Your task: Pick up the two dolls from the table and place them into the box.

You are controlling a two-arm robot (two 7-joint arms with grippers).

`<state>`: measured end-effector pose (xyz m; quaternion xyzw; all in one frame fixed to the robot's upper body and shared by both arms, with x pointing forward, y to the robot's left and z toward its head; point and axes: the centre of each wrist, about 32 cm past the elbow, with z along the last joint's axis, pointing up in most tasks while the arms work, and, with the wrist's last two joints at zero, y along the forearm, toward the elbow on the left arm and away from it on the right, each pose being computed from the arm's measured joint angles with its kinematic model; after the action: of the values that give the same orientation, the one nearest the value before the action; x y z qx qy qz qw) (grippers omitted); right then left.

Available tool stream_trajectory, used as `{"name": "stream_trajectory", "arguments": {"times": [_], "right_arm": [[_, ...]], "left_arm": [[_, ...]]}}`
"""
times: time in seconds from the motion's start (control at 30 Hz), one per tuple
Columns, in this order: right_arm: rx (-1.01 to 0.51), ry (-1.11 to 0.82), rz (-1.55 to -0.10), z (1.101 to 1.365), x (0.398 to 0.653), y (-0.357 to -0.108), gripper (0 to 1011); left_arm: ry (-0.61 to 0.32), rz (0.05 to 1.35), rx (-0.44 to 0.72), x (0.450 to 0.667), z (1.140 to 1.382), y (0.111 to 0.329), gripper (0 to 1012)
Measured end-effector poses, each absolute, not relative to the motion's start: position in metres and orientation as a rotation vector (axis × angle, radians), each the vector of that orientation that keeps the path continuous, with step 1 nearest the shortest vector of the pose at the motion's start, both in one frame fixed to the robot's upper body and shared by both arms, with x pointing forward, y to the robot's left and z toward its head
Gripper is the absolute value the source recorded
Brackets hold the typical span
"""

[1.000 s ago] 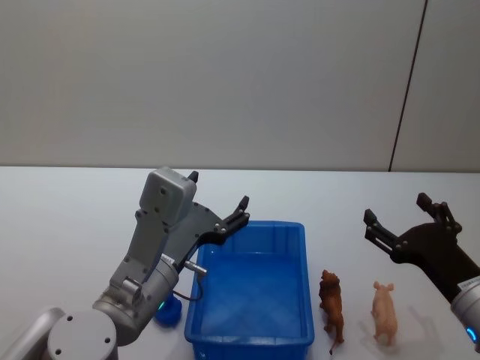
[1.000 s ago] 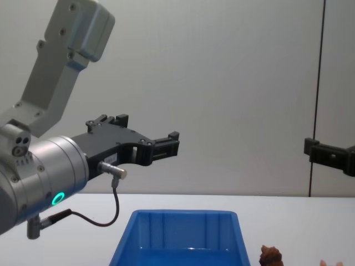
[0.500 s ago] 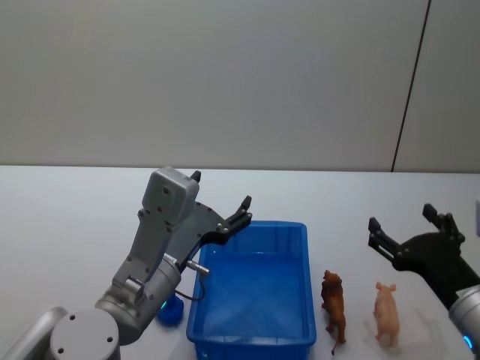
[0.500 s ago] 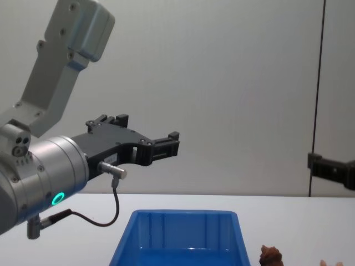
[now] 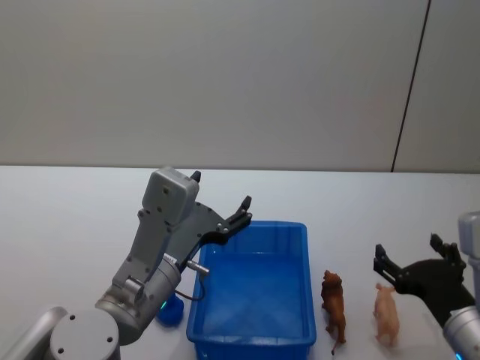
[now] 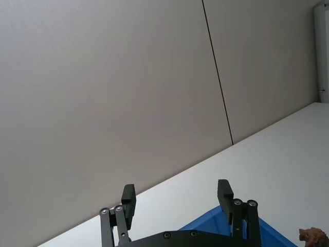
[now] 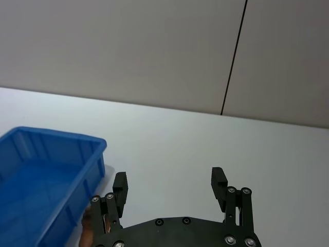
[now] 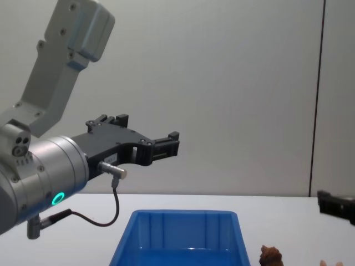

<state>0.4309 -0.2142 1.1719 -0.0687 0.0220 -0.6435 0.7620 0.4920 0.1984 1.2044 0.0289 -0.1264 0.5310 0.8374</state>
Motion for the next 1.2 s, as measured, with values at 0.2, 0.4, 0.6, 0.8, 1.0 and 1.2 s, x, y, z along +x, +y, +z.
{"name": "stream_trajectory", "arguments": {"times": [0.2,0.4,0.6,0.8,1.0,1.2], "right_arm": [[-0.196,0.083,-1.417,1.162,0.431,-0.212,1001],[-0.236,0.116,-1.421,1.151,0.434,-0.21,1001],[-0.268,0.145,-1.411,1.141,0.437,-0.208,1001],[-0.292,0.168,-1.403,1.135,0.44,-0.207,1001],[-0.318,0.191,-1.399,1.129,0.441,-0.206,1001],[-0.343,0.217,-1.397,1.125,0.441,-0.205,1001]], "left_arm": [[-0.268,1.124,0.061,0.492,1.204,0.198,1001],[-0.268,1.124,0.061,0.492,1.204,0.198,1001],[-0.268,1.124,0.061,0.492,1.204,0.198,1001],[-0.268,1.124,0.061,0.492,1.204,0.198,1001],[-0.268,1.124,0.061,0.492,1.204,0.198,1001],[-0.268,1.124,0.061,0.492,1.204,0.198,1001]]}}
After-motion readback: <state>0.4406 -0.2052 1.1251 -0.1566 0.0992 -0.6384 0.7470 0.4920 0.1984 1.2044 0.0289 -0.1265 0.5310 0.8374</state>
